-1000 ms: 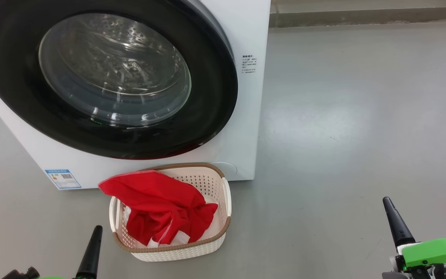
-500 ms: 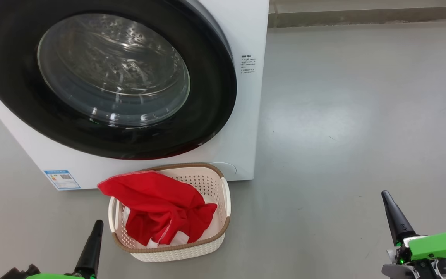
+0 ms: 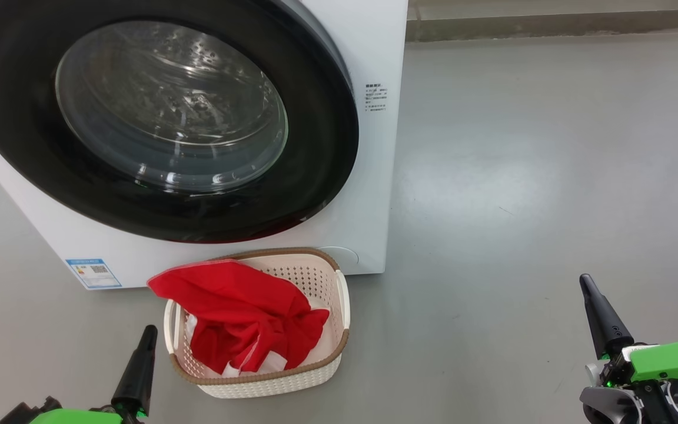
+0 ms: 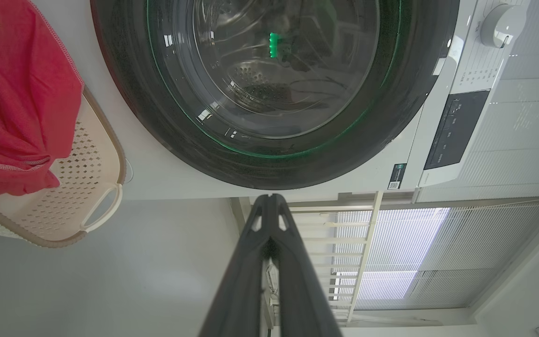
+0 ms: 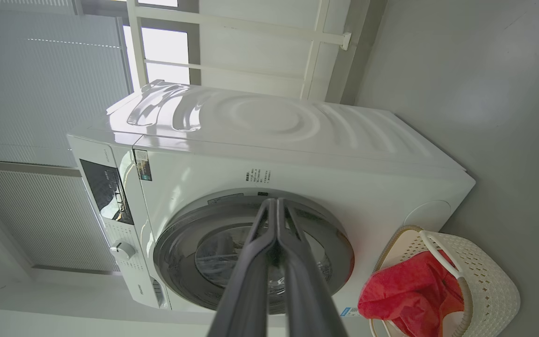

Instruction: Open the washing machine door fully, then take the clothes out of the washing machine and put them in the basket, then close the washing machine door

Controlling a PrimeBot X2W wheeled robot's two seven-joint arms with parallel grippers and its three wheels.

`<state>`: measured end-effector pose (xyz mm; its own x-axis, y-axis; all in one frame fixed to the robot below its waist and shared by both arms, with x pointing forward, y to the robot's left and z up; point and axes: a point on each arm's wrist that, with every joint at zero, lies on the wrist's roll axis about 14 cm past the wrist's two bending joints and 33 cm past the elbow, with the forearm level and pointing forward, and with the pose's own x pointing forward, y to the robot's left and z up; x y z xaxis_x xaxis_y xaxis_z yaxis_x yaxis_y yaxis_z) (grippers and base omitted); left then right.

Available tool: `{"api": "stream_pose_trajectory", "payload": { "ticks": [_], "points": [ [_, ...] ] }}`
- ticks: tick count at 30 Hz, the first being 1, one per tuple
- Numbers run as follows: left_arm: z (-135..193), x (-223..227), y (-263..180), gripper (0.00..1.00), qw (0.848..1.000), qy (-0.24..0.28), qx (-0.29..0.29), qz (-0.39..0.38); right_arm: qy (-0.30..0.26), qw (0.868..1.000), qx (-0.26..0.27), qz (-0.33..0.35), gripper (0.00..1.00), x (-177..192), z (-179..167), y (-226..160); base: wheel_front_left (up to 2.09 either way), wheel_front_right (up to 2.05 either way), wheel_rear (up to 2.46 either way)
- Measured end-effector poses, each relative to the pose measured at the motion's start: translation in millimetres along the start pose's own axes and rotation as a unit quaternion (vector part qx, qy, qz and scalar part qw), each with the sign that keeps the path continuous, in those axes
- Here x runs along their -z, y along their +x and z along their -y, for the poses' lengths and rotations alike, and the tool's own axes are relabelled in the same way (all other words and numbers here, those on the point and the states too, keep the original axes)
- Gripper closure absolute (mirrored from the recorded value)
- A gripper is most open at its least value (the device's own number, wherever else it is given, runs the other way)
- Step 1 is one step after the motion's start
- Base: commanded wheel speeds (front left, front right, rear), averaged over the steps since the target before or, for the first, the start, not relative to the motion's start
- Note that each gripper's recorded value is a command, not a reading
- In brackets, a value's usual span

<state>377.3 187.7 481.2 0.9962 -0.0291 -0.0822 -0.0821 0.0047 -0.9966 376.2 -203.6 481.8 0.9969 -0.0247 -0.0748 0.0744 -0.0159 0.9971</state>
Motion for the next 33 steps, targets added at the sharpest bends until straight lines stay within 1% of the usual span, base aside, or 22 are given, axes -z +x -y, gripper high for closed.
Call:
{"api": "stream_pose_trajectory", "payload": {
  "ticks": [33],
  "points": [
    [0.0, -0.1, 0.0, 1.00, 1.000, 0.000, 0.000, 0.000, 0.000, 1.000, 0.000, 0.003, 1.00, -1.7, 0.0, -0.1, 0.00, 0.00, 0.00]
  ]
}}
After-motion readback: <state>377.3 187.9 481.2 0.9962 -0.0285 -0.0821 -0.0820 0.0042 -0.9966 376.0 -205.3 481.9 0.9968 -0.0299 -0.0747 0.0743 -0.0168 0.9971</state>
